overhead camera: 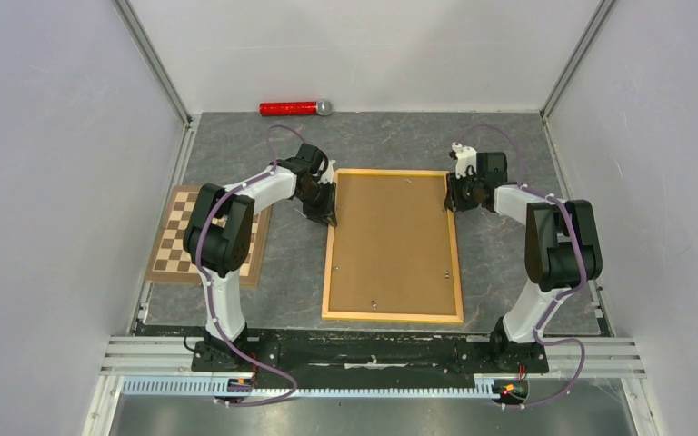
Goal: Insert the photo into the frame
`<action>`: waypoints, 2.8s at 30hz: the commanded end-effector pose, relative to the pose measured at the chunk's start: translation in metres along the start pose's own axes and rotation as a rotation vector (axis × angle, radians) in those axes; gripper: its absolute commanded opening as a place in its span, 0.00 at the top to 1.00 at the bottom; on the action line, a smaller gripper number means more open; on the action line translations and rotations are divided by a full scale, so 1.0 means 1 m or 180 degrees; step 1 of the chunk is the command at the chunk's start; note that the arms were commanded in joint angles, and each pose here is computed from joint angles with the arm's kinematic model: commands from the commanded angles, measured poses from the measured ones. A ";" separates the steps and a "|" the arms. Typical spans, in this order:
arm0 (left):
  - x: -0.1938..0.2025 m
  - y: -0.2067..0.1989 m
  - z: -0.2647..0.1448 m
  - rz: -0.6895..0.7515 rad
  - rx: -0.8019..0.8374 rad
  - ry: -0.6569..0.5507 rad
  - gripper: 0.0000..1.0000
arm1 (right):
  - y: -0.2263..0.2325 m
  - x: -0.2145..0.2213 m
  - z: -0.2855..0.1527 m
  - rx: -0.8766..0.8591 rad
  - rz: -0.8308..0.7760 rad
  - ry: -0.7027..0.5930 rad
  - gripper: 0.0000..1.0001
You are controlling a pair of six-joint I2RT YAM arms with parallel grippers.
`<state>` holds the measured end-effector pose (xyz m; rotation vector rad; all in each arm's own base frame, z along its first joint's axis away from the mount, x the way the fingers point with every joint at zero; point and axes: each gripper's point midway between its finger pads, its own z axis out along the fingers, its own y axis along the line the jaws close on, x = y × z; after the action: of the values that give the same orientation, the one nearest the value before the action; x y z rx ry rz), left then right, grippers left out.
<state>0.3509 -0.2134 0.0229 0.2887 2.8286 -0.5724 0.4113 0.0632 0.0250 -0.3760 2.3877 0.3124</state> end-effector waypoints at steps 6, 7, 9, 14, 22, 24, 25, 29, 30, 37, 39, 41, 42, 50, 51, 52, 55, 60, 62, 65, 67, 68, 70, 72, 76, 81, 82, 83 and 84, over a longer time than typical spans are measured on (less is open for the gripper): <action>0.000 0.012 -0.006 -0.0072 -0.0124 -0.0047 0.98 | 0.001 0.015 0.005 -0.0309 -0.0488 0.0304 0.68; -0.001 0.013 -0.006 -0.0078 -0.0130 -0.0049 0.98 | 0.001 0.014 0.004 -0.0322 -0.0520 0.0305 0.68; -0.001 0.013 -0.007 -0.0081 -0.0127 -0.0054 0.98 | 0.002 0.015 0.004 -0.0362 -0.0613 0.0332 0.68; -0.002 0.013 -0.006 -0.0092 -0.0131 -0.0058 0.98 | 0.002 0.014 0.004 -0.0483 -0.0822 0.0379 0.67; -0.003 0.013 -0.008 -0.0093 -0.0136 -0.0078 0.98 | 0.000 0.020 0.009 -0.0732 -0.1090 0.0487 0.64; -0.003 0.013 -0.007 -0.0093 -0.0133 -0.0073 0.98 | -0.001 0.021 0.010 -0.0800 -0.1172 0.0508 0.62; -0.003 0.013 -0.007 -0.0095 -0.0136 -0.0076 0.98 | 0.000 0.021 0.010 -0.0834 -0.1204 0.0519 0.62; -0.003 0.013 -0.007 -0.0092 -0.0137 -0.0072 0.98 | 0.002 0.024 0.011 -0.0958 -0.1325 0.0571 0.60; -0.004 0.014 -0.007 -0.0097 -0.0143 -0.0075 0.98 | 0.002 0.024 0.011 -0.0978 -0.1340 0.0570 0.60; -0.004 0.015 -0.007 -0.0094 -0.0148 -0.0077 0.98 | -0.003 0.025 0.012 -0.1005 -0.1532 0.0655 0.60; -0.004 0.015 -0.007 -0.0094 -0.0151 -0.0077 0.98 | -0.006 0.023 0.012 -0.0990 -0.1607 0.0678 0.60; -0.004 0.015 -0.007 -0.0093 -0.0155 -0.0084 0.98 | -0.008 0.022 0.013 -0.1001 -0.1657 0.0710 0.60; -0.005 0.015 -0.008 -0.0089 -0.0156 -0.0088 0.98 | -0.009 0.021 0.013 -0.1002 -0.1679 0.0724 0.60; -0.006 0.017 -0.008 -0.0105 -0.0162 -0.0093 0.98 | -0.016 0.019 0.015 -0.0994 -0.1829 0.0802 0.59; -0.007 0.016 -0.008 -0.0104 -0.0153 -0.0096 0.98 | -0.017 0.019 0.015 -0.0985 -0.1829 0.0805 0.59; -0.007 0.017 -0.008 -0.0105 -0.0155 -0.0096 0.98 | -0.017 0.019 0.016 -0.0980 -0.1829 0.0806 0.59; -0.007 0.016 -0.008 -0.0103 -0.0152 -0.0094 0.98 | -0.016 0.014 0.018 -0.0954 -0.1656 0.0789 0.56; -0.006 0.017 -0.007 -0.0110 -0.0146 -0.0080 0.98 | -0.021 -0.008 0.021 -0.0593 -0.1089 0.0582 0.50; -0.006 0.016 -0.007 -0.0109 -0.0140 -0.0078 0.98 | -0.022 -0.019 0.021 -0.0449 -0.0827 0.0454 0.48; -0.006 0.016 -0.007 -0.0107 -0.0140 -0.0078 0.98 | -0.016 -0.028 0.017 -0.0404 -0.0492 0.0302 0.42; -0.006 0.015 -0.007 -0.0105 -0.0132 -0.0081 0.98 | -0.012 -0.034 0.013 -0.0381 -0.0323 0.0190 0.38; -0.006 0.015 -0.008 -0.0107 -0.0129 -0.0087 0.98 | -0.009 -0.035 0.011 -0.0399 -0.0260 0.0156 0.37; -0.006 0.015 -0.008 -0.0109 -0.0128 -0.0088 0.98 | -0.003 -0.039 0.005 -0.0430 -0.0149 0.0073 0.35; -0.006 0.014 -0.009 -0.0112 -0.0113 -0.0095 0.98 | 0.004 -0.043 -0.002 -0.0491 -0.0092 -0.0004 0.35; -0.004 0.012 -0.008 -0.0151 -0.0078 -0.0090 0.98 | 0.007 -0.047 -0.020 -0.0595 0.0072 -0.0151 0.34; -0.001 0.013 -0.008 -0.0297 -0.0034 -0.0122 0.98 | 0.024 -0.035 -0.041 -0.0807 -0.0055 -0.0168 0.34; 0.000 0.014 -0.008 -0.0334 -0.0025 -0.0127 0.98 | 0.028 -0.027 -0.044 -0.0844 -0.0117 -0.0116 0.34; -0.001 0.014 -0.008 -0.0374 -0.0007 -0.0146 0.98 | 0.031 -0.020 -0.049 -0.0881 -0.0179 -0.0074 0.35; -0.001 0.015 -0.008 -0.0415 0.0012 -0.0165 0.98 | 0.034 -0.010 -0.053 -0.0919 -0.0263 -0.0019 0.35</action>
<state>0.3533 -0.2073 0.0231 0.2131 2.8151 -0.6005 0.4023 0.0702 0.0650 -0.4713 2.3601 0.5662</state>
